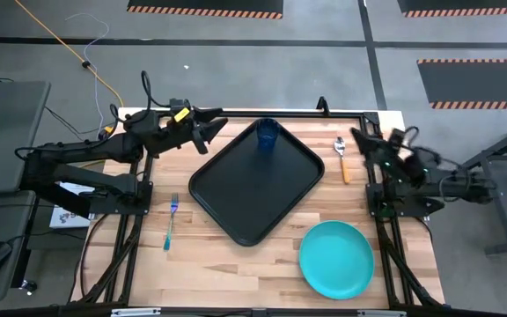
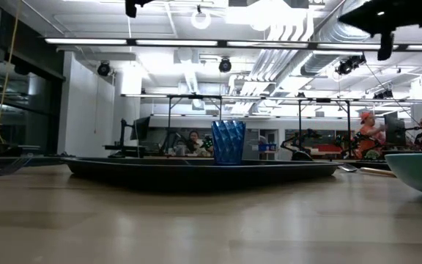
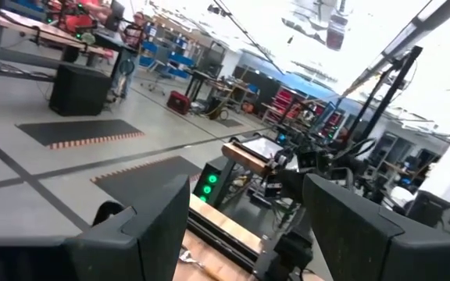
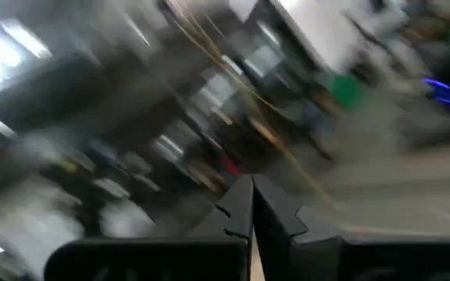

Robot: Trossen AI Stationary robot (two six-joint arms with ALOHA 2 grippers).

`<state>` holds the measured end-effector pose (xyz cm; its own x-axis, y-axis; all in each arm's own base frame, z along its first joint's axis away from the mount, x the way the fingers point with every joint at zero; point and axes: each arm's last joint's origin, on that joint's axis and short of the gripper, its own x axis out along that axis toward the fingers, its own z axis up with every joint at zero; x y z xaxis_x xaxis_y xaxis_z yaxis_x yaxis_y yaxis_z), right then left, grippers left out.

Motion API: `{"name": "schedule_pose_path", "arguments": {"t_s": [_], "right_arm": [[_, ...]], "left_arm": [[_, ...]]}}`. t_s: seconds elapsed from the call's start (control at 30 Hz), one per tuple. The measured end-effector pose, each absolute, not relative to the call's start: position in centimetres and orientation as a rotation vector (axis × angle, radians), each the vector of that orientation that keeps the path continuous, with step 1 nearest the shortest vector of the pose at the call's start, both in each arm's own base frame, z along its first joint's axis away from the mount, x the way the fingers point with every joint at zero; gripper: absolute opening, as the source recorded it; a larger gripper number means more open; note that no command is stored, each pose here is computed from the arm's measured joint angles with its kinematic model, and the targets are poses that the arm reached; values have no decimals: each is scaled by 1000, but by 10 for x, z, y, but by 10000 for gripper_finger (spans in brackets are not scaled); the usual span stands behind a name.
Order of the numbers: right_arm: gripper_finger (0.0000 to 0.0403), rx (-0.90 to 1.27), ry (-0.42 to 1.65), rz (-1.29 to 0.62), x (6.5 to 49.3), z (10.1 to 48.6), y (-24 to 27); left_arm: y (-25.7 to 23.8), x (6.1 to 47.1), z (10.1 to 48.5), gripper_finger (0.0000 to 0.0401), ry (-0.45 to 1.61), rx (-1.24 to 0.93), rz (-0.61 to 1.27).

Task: Pick and place plate/cup/fork/spoon on tray
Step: Put the orange spoon on the black tray to the right of the blue cup

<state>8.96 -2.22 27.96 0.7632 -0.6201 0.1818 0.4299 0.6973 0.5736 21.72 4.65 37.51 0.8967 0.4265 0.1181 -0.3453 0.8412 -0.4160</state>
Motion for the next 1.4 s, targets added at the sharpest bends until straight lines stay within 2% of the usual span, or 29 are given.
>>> {"name": "schedule_pose_path", "arguments": {"t_s": [0.2,0.37,0.47,0.57,0.7,0.83,0.93,1.4], "right_arm": [[0,414,66,-953,125,308,-38],[15,576,378,-1090,150,297,-69],[60,672,517,-1098,161,282,-98],[125,734,625,-1124,168,268,-128],[208,907,853,-1211,165,230,-157],[251,1007,1122,-1254,161,198,-165],[256,1005,1230,-1238,164,183,-168],[245,1033,1430,-1152,170,132,-188]], "left_arm": [[47,217,374,241,-193,-381,418],[46,218,371,241,-162,-384,390],[45,219,370,241,-138,-386,350],[44,219,369,241,-128,-386,342],[45,219,369,241,-128,-384,344],[45,219,370,241,-126,-340,348],[45,219,370,241,-126,-334,348],[45,218,370,241,-127,-334,357]]}}
